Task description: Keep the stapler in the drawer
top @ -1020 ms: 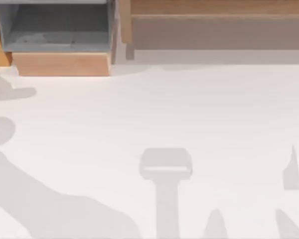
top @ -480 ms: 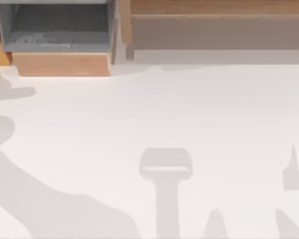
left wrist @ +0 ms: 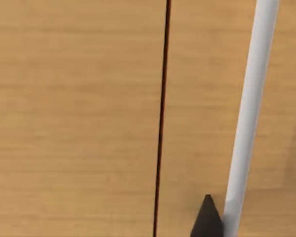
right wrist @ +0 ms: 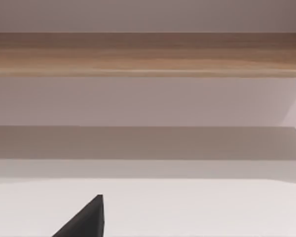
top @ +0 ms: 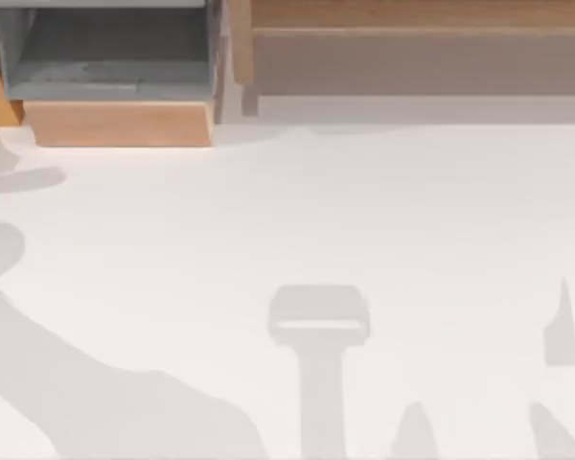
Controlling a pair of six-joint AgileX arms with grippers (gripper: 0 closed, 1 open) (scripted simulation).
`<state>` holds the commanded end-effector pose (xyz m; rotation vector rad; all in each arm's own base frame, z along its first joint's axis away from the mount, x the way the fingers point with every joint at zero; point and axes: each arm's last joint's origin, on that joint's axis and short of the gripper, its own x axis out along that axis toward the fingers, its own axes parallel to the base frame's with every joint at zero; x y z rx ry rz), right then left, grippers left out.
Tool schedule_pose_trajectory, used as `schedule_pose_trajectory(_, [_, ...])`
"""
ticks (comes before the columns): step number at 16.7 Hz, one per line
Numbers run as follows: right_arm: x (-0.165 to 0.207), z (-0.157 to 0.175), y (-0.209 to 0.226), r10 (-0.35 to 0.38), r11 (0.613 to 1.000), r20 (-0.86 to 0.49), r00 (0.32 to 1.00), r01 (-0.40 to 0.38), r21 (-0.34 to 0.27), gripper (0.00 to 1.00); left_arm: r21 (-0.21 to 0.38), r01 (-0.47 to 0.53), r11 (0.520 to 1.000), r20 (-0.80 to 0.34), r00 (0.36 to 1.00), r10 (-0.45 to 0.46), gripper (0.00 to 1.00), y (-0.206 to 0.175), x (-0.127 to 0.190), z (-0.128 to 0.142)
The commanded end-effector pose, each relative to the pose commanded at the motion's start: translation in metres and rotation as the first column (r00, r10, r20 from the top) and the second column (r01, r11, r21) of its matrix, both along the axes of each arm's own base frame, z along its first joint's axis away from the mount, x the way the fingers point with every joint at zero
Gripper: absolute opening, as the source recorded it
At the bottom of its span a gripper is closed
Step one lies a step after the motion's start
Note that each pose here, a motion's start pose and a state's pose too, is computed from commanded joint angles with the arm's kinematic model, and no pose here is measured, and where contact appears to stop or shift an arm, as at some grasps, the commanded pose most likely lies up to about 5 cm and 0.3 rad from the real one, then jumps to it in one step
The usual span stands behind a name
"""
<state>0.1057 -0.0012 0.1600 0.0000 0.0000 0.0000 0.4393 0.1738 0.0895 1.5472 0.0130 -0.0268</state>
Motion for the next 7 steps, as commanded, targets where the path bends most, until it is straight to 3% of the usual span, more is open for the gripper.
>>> schedule_pose_trajectory(2, [0.0,0.0,0.0,0.0,1.0,0.0,1.0,0.0,0.0,1.0,0.0,0.0,1.0,0.0,1.0,0.0,1.0,0.0,0.0,0.0])
schedule_pose_trajectory(7, [0.0,0.0,0.0,0.0,1.0,0.0,1.0,0.0,0.0,1.0,0.0,0.0,1.0,0.0,1.0,0.0,1.0,0.0,0.0,0.0])
